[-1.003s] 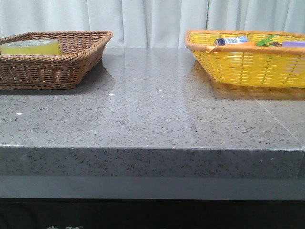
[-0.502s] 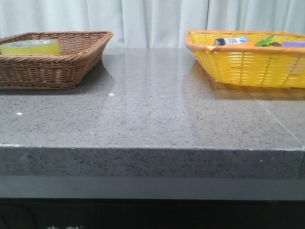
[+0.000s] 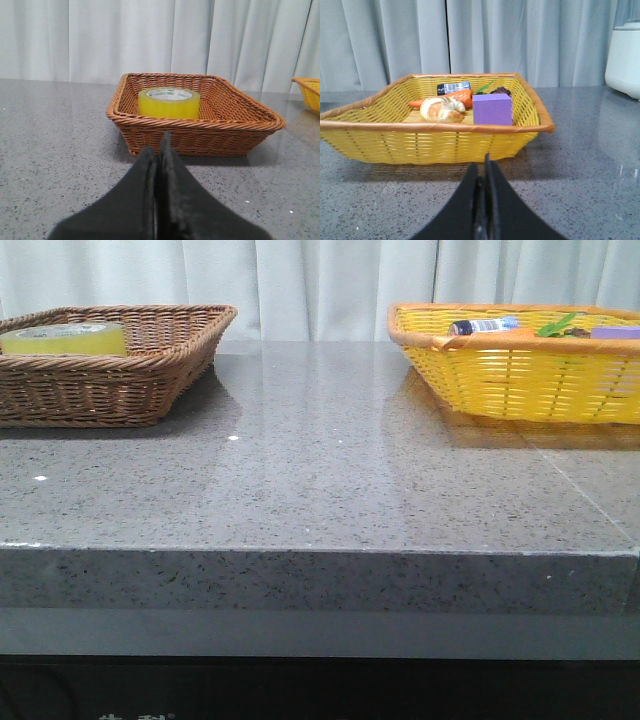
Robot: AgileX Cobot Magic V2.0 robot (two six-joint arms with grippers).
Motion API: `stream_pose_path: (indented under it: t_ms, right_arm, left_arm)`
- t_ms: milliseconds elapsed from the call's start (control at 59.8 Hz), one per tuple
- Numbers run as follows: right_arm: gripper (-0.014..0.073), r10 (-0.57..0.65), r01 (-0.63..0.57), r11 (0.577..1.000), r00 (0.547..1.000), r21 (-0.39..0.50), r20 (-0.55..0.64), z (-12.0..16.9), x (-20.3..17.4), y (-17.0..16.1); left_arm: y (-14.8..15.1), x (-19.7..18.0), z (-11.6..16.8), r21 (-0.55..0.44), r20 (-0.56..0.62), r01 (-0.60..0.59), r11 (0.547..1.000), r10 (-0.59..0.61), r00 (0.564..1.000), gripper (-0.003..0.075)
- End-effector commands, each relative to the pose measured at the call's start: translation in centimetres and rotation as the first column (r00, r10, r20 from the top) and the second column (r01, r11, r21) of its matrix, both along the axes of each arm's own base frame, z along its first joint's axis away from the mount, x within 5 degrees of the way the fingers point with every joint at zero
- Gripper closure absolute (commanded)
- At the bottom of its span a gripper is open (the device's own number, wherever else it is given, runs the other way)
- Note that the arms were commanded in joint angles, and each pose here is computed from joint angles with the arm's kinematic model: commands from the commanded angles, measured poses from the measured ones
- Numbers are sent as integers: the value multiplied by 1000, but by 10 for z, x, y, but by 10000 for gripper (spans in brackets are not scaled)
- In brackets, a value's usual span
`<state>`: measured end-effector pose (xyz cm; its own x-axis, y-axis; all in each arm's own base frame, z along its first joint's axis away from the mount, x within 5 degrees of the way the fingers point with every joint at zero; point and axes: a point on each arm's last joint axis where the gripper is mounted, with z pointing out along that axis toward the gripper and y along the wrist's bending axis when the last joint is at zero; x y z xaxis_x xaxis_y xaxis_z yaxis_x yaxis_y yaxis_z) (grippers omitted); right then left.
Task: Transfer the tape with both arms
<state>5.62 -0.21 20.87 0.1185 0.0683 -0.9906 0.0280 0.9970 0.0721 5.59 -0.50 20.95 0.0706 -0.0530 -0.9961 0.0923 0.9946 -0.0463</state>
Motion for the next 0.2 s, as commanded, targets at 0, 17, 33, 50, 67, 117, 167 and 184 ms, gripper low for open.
stream_pose_path:
  t_ms: [0,17,33,50,67,117,167,184]
  right_arm:
    - [665,-6,9,1000,990,-23,138,18,-6,0]
    - [665,-6,9,1000,990,-23,138,18,-6,0]
    - [665,-6,9,1000,990,-23,138,18,-6,0]
    - [665,-6,9,1000,990,-23,138,18,-6,0]
    - [665,-6,9,1000,990,-23,138,18,-6,0]
    - [665,-6,9,1000,990,-23,138,18,-6,0]
    - [665,-6,9,1000,990,-23,138,18,-6,0]
    - [665,-6,9,1000,990,-23,138,18,-6,0]
  left_arm:
    - [1,0,-5,-17,49,-8,1000,9,999,740]
    - [1,0,-5,-17,49,-8,1000,9,999,740]
    - [1,0,-5,-17,49,-8,1000,9,999,740]
    - [1,0,-5,-17,49,-8,1000,9,999,740]
    - [1,0,-5,-17,49,-8,1000,9,999,740]
    - [1,0,-5,-17,49,-8,1000,9,999,740]
    - [1,0,-5,-17,49,-8,1000,9,999,740]
    - [1,0,-5,-17,49,-8,1000,9,999,740]
